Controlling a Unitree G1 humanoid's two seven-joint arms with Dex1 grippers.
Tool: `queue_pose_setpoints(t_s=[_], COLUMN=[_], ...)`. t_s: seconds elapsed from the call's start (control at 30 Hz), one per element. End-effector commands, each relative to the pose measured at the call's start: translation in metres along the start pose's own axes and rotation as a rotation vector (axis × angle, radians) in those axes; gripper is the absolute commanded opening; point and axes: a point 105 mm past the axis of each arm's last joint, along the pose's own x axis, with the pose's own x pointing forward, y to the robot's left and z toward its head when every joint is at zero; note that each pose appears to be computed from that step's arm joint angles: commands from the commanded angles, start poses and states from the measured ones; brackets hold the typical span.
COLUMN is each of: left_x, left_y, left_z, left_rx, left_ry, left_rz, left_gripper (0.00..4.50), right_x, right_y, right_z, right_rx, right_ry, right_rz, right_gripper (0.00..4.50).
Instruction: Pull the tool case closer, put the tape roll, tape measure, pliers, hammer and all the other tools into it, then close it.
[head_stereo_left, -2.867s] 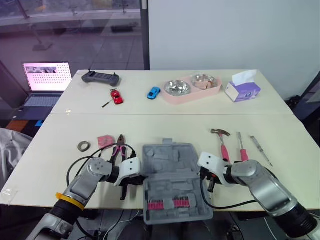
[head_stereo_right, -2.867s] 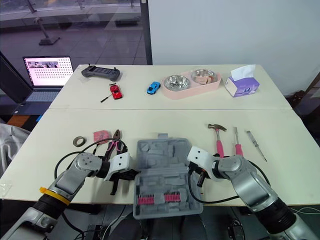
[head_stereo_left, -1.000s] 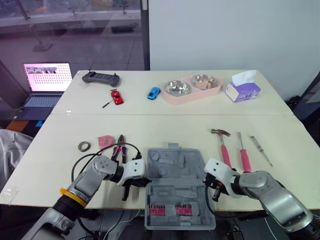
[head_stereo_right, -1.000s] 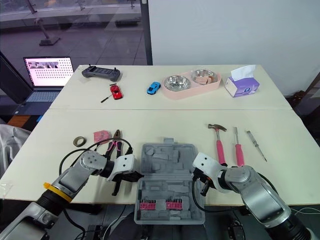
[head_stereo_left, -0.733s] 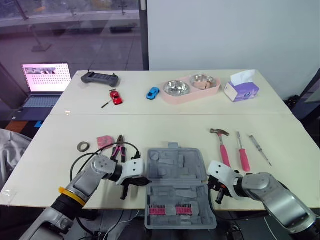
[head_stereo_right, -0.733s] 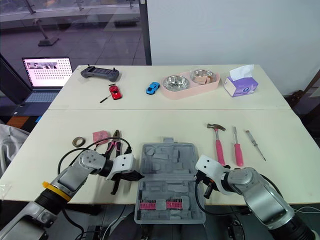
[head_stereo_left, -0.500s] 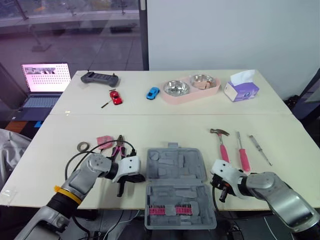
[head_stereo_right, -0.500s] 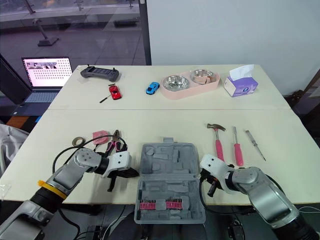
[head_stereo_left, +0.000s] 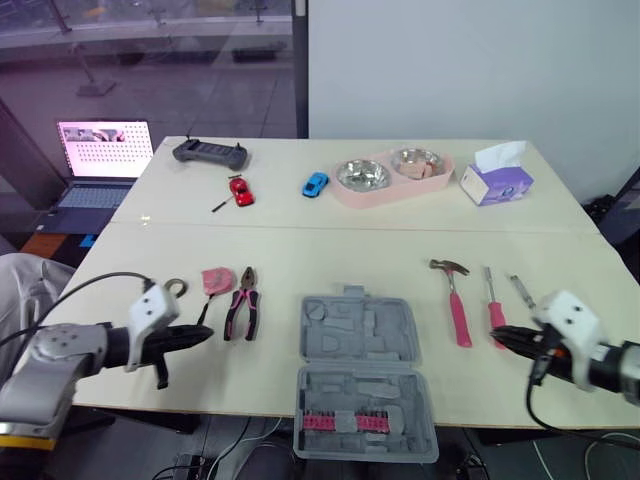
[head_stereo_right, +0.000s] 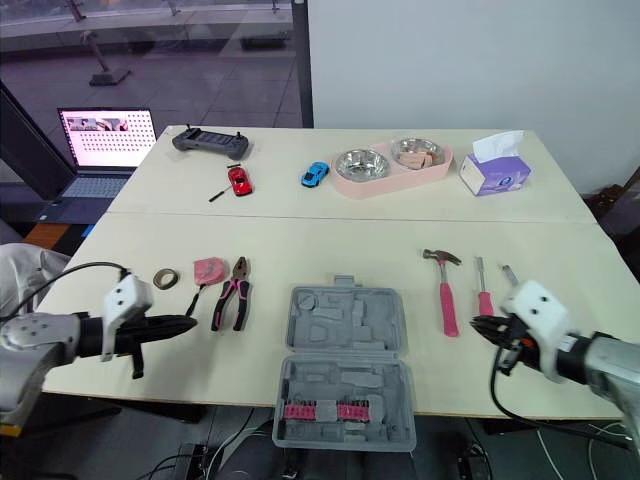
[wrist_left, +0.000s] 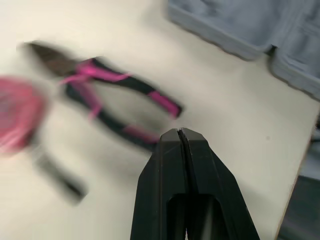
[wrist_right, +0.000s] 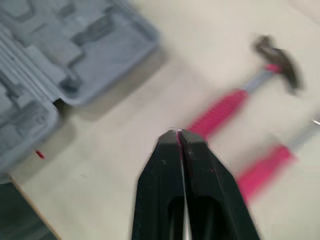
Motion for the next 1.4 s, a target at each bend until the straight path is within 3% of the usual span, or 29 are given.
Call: queue_pose_setpoints(t_s=[0.03, 0.1, 0.2, 0.27, 0.47, 0.77, 1.4], left_x=[-0.055, -0.084, -0.105, -0.120, -0.148, -0.127, -0.091], left_y=[0.030, 0.041, 0.049, 0.054, 0.058, 0.052, 0.048], left_z=[-0.024, -0.044, -0.054, -0.062, -0.077, -0.069, -0.054], left_rx=[-0.050, -0.116, -0.145, -0.175, -0.197, -0.193, -0.188], left_ry=[0.044, 0.065, 0.064, 0.061, 0.089, 0.056, 0.045], left_rz=[0.213, 0.322, 0.400, 0.462, 0.545, 0.489, 0.385], left_gripper=[1.10, 2.04, 3.53, 4.48, 4.48, 4.48, 4.48], right_x=[-0.042, -0.056, -0.064, -0.071, -0.081, -0.070, -0.049], right_y=[-0.025, -0.037, -0.046, -0.055, -0.069, -0.062, -0.040], right_z=[-0.004, -0.016, -0.026, -0.034, -0.052, -0.056, -0.031], right_rx=[0.021, 0.049, 0.058, 0.064, 0.082, 0.095, 0.094], right_ry=[-0.089, -0.090, -0.091, -0.085, -0.060, -0.067, -0.110], right_rz=[-0.087, -0.126, -0.149, -0.184, -0.220, -0.195, -0.168], right_gripper=[1.90, 2.83, 4.31, 4.50, 4.50, 4.50, 4.50])
